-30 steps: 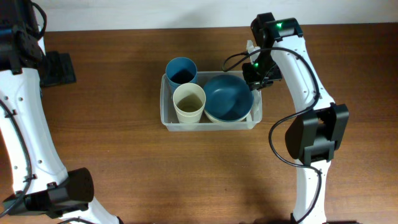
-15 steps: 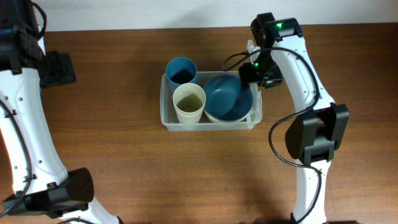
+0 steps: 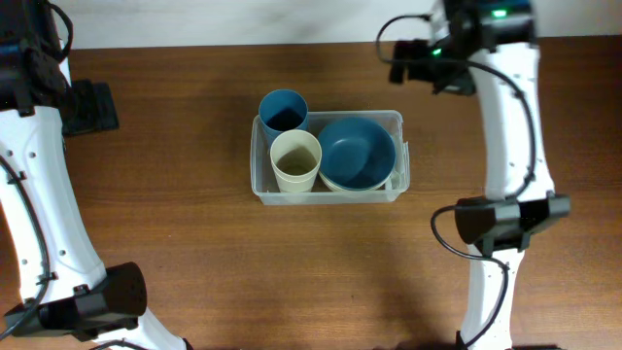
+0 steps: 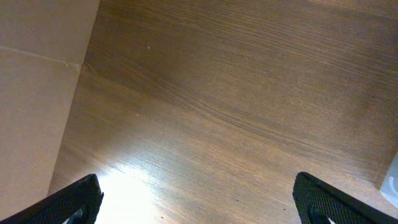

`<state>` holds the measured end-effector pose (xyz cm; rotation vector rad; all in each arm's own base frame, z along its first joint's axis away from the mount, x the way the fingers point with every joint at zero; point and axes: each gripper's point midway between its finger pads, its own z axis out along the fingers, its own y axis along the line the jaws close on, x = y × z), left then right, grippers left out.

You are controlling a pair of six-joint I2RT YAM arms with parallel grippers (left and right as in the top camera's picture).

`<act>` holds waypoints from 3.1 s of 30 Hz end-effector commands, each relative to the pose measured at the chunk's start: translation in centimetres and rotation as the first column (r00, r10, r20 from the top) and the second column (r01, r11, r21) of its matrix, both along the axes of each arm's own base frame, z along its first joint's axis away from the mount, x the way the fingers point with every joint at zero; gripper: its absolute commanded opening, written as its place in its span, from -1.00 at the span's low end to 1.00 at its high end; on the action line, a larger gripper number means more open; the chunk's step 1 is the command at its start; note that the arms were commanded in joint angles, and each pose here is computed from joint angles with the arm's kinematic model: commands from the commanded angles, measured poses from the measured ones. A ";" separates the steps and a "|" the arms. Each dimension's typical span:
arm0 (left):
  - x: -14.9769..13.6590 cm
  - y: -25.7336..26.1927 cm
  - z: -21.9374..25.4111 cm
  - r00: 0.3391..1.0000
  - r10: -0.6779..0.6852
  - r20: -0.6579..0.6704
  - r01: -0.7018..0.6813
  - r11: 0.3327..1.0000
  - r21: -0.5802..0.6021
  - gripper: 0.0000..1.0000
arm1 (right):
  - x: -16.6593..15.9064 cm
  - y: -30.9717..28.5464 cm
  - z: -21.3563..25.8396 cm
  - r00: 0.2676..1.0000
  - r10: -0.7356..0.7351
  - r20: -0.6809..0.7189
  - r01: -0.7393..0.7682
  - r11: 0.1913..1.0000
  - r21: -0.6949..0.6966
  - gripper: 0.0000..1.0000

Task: Pack container

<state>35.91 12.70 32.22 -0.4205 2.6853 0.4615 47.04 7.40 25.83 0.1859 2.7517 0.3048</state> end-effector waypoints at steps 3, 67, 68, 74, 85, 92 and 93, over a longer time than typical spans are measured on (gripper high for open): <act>-0.5 0.2 1.4 0.999 0.006 0.039 -0.007 1.000 0.022 1.00 | -1.1 -1.5 8.7 0.966 -0.105 0.235 0.089 0.993 0.077 0.98; -0.5 0.2 1.4 0.999 0.006 0.039 -0.007 1.000 0.022 1.00 | -20.9 -11.4 28.7 0.643 -0.156 0.750 0.383 0.913 -0.138 0.98; -0.5 0.2 1.4 0.999 0.006 0.039 -0.007 1.000 0.022 0.99 | -21.3 -11.6 28.9 0.639 -0.159 0.753 0.390 0.910 -0.139 0.98; -0.5 0.2 1.4 0.999 0.005 0.039 -0.006 1.000 0.022 1.00 | -23.4 -12.6 28.7 0.620 -0.179 0.763 0.444 0.883 -0.153 0.98; -0.5 0.2 1.4 0.999 0.005 0.039 -0.006 1.000 0.022 1.00 | -24.5 -12.5 21.7 0.633 -0.180 0.753 0.441 0.883 -0.159 0.98; -0.5 0.2 1.4 0.999 0.006 0.039 -0.007 1.000 0.022 1.00 | -24.2 -12.1 17.1 0.474 -0.169 0.864 0.439 0.896 -0.066 0.98; -0.5 0.2 1.4 0.999 0.006 0.039 -0.007 1.000 0.022 1.00 | -24.3 -12.0 16.5 0.451 -0.168 0.877 0.439 0.897 -0.054 0.98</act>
